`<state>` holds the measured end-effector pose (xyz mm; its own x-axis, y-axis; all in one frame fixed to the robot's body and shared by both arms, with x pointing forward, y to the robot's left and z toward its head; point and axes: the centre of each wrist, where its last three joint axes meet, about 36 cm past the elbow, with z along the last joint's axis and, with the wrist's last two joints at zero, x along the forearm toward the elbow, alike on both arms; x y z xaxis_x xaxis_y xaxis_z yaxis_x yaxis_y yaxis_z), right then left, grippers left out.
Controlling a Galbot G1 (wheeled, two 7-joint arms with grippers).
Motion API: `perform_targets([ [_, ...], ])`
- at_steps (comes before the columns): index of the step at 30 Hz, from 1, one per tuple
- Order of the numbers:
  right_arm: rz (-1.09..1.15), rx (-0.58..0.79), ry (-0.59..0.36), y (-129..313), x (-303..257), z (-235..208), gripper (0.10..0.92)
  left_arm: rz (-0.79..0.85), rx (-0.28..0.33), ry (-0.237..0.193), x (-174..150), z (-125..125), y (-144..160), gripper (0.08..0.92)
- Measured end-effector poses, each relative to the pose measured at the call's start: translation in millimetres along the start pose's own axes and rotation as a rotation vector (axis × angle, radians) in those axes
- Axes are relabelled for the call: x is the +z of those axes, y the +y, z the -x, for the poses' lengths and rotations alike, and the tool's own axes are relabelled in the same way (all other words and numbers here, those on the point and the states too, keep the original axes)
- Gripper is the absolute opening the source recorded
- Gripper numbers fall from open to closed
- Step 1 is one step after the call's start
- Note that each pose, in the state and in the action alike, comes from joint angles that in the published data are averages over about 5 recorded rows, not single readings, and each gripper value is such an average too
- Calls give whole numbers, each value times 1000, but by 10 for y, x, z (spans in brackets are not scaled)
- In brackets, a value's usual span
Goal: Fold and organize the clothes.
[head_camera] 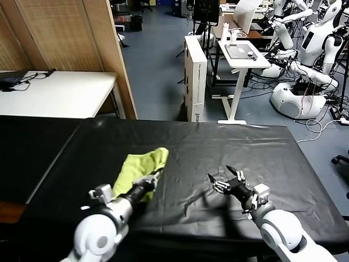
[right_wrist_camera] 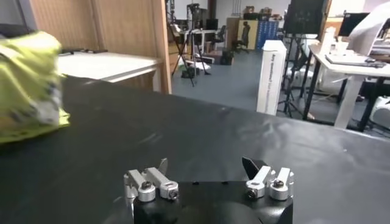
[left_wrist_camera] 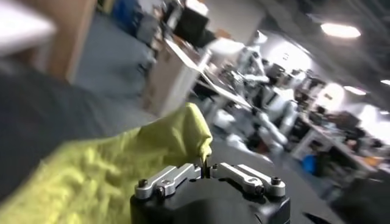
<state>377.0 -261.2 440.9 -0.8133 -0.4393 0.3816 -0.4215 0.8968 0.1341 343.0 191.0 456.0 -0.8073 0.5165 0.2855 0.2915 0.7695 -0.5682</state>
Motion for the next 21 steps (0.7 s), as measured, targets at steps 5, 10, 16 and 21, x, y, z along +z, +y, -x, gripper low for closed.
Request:
perform_targets([
  [5, 100, -31, 39, 109, -17, 41, 907, 49, 4, -28, -72, -44, 24, 781],
  [10, 175, -66, 81, 234, 24, 154, 907, 112, -30, -70, -183, -85, 163, 900],
  [16, 215, -113, 125, 458, 126, 336, 907, 147, -76, -86, -214, -169, 275, 907],
  [21, 233, -148, 153, 635, 190, 450, 907, 156, -96, -94, -192, -197, 302, 907],
])
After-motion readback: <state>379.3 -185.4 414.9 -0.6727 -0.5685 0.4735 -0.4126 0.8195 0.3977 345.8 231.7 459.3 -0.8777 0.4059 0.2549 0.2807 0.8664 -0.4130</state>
